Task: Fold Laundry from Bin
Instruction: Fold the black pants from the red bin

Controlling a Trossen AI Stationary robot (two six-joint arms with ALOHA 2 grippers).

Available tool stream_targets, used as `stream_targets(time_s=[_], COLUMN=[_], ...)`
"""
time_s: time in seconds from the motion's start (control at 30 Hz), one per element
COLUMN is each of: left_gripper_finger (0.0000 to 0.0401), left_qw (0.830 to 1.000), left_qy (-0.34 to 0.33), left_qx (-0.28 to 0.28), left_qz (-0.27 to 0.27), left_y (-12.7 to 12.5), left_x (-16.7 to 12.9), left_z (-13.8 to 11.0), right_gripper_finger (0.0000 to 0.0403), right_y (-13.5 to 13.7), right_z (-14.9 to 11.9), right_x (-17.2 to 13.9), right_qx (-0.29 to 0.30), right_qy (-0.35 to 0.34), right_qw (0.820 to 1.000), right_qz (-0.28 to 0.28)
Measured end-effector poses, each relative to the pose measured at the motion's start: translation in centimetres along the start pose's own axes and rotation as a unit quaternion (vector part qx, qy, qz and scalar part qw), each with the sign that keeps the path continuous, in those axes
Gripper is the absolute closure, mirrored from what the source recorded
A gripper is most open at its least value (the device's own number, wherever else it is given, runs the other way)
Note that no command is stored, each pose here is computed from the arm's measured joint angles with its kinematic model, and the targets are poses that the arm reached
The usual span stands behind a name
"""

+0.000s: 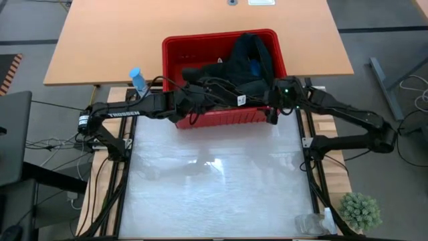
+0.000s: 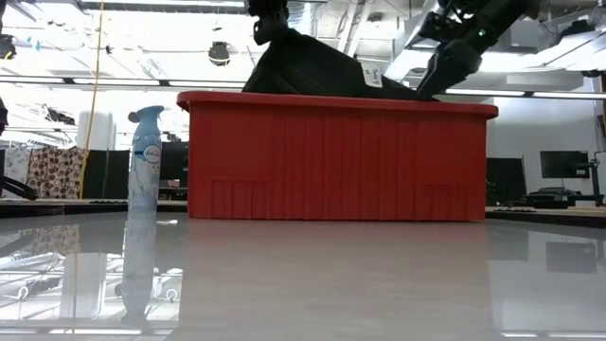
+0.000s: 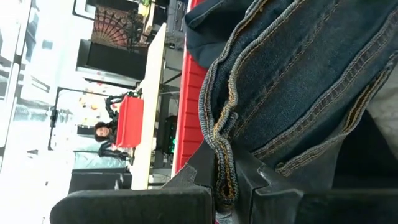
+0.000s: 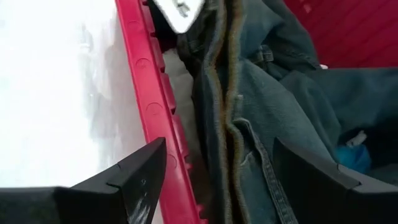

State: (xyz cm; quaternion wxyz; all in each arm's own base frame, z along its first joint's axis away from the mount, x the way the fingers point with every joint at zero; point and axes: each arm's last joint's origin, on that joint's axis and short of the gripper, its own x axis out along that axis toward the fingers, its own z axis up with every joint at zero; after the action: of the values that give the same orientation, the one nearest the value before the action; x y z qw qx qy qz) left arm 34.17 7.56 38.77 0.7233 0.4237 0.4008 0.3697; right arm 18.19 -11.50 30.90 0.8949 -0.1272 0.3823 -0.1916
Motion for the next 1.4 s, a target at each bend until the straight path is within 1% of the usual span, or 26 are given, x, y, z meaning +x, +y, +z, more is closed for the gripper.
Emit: stream_targets(time_s=[0.13,0.37,0.53,0.73,1.13,1.33,1.4], left_gripper_finger=[0.0398,0.0399,0.0399,0.0399,0.0399,0.0399,0.0399], left_qw=[1.000,1.000,1.000,0.999,0.999,0.999,0.999], left_qy=[-0.001,0.001,-0.006,-0.004,-0.004,-0.004,-0.004], left_qx=[0.002,0.022,0.012,-0.001,-0.008,-0.008,-0.012], left_qz=[-0.001,0.001,0.011,0.032,0.032,0.032,0.032], left_y=[0.0,0.2,0.6,1.8,1.9,1.9,1.9], left_x=[0.1,0.2,0.1,-0.3,-0.4,-0.4,-0.4], left_z=[0.0,-0.1,0.0,-0.4,-0.5,-0.5,-0.5], right_gripper_finger=[0.0092,0.0121,0.0121,0.0121,0.0121,0.0121,0.0121], right_y=[-0.3,-0.8,-1.1,-1.1,-1.5,-1.7,-1.7], right_z=[-0.2,-0.4,-0.6,-0.6,-0.5,-0.2,-0.2], right_x=[0.9,1.0,1.1,0.7,0.5,-0.1,-0.2], right_qx=[0.018,0.025,0.034,0.033,0.034,0.033,0.033], right_qy=[0.017,0.020,0.024,0.016,0.001,-0.020,-0.022], right_qw=[1.000,0.999,0.999,0.999,0.999,0.998,0.998], right_qz=[0.000,-0.006,-0.014,-0.016,-0.025,-0.047,-0.047])
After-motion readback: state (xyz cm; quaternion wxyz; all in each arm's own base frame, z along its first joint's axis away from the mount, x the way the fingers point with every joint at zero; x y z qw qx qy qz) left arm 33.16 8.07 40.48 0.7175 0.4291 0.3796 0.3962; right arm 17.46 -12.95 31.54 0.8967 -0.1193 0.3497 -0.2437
